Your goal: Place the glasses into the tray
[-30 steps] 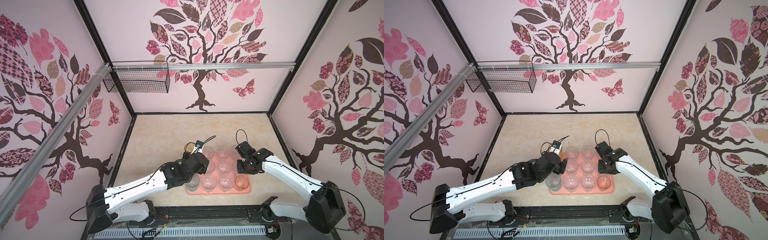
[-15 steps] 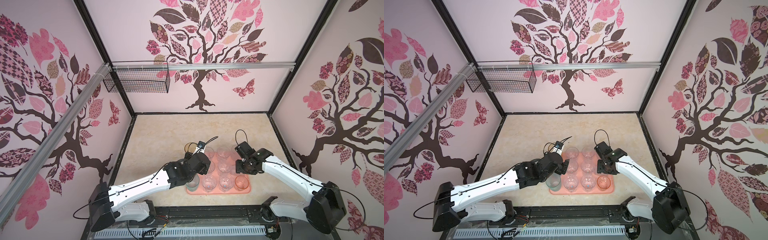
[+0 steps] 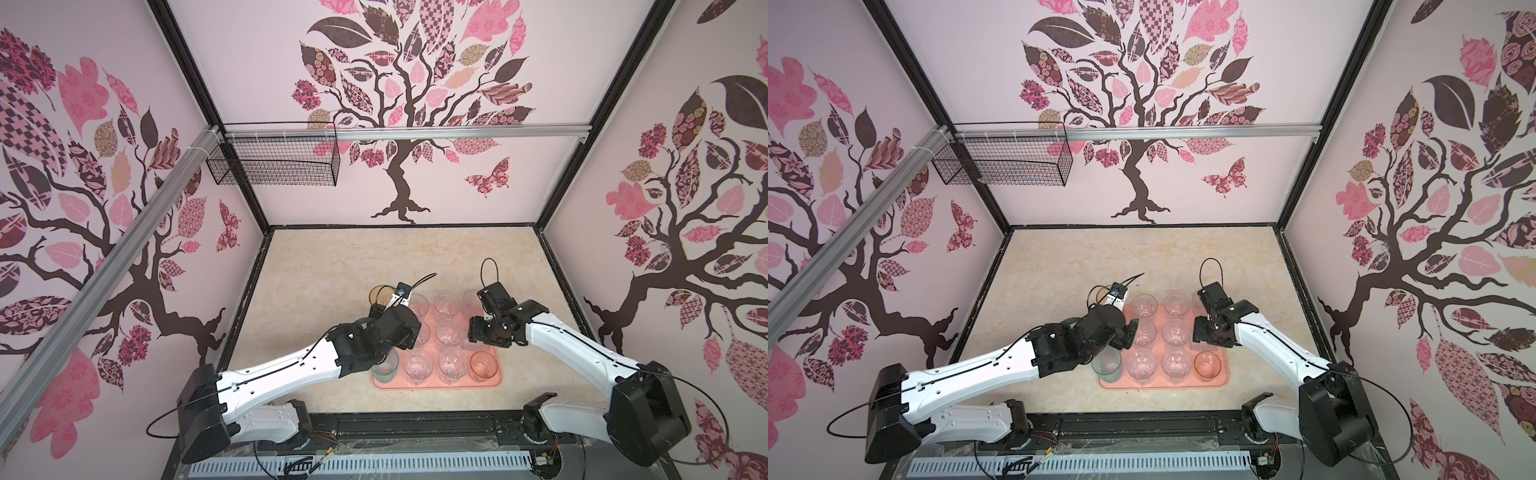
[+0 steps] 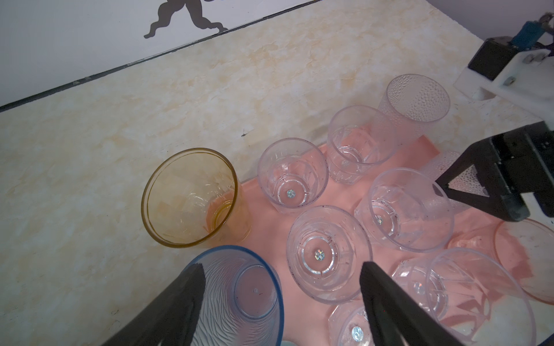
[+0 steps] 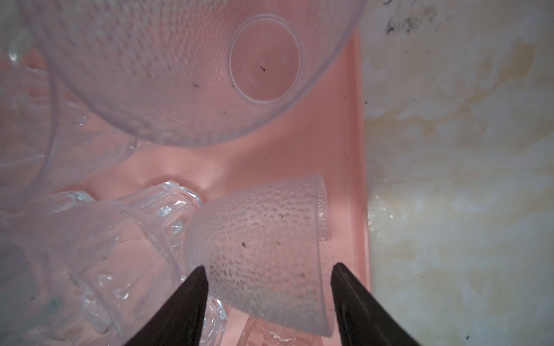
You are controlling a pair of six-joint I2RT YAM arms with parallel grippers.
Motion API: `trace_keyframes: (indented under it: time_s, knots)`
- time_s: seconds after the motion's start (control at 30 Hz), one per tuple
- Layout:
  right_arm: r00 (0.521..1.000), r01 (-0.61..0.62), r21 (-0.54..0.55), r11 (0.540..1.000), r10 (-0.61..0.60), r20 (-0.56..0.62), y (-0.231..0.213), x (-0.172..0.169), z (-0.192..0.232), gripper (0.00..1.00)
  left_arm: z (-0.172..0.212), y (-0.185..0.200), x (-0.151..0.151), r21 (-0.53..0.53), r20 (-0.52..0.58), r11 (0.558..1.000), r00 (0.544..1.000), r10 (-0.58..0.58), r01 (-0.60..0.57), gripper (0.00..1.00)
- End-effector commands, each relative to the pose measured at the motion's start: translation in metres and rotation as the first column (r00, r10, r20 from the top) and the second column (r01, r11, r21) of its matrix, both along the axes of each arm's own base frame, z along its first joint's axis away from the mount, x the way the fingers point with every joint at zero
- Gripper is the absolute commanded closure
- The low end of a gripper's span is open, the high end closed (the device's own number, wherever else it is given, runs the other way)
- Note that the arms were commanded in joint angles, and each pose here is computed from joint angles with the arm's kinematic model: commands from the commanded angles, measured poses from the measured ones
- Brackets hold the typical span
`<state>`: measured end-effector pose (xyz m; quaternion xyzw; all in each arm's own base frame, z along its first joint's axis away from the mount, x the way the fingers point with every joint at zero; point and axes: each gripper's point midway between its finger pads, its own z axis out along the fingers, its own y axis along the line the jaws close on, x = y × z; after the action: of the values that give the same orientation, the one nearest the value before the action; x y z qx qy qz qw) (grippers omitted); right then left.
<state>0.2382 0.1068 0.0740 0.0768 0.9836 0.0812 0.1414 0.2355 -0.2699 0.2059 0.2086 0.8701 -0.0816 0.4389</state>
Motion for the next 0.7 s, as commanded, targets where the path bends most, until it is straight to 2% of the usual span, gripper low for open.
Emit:
trace_keyframes:
  time_s: [0.0,0.1,0.2,0.47,0.67]
  knots:
    - [1.0,-0.017,0.008,1.0,0.017,0.014,0.0,0.005,0.006,0.3,-0.003,-0.001,-0.001,0.004,-0.003,1.0,1.0,-0.006,0.006,0.15]
    - [0.999,-0.015,0.01,1.0,0.015,0.03,0.0,0.012,0.011,0.28,-0.003,0.0,-0.001,0.005,-0.004,1.0,1.0,-0.005,0.005,0.15]
    - [1.0,-0.001,0.032,0.999,0.001,0.014,0.004,0.013,0.009,0.31,-0.003,0.0,-0.001,0.007,-0.004,1.0,1.0,-0.006,0.006,0.15]
    - [0.994,0.101,0.131,0.986,-0.106,0.031,0.009,0.011,0.001,0.48,-0.006,0.003,-0.002,0.01,-0.007,1.0,1.0,0.001,0.0,0.15]
    - [0.991,0.111,0.178,0.978,-0.123,0.061,0.015,0.017,0.012,0.65,-0.007,0.003,-0.002,0.013,-0.008,1.0,1.0,0.001,-0.001,0.15]
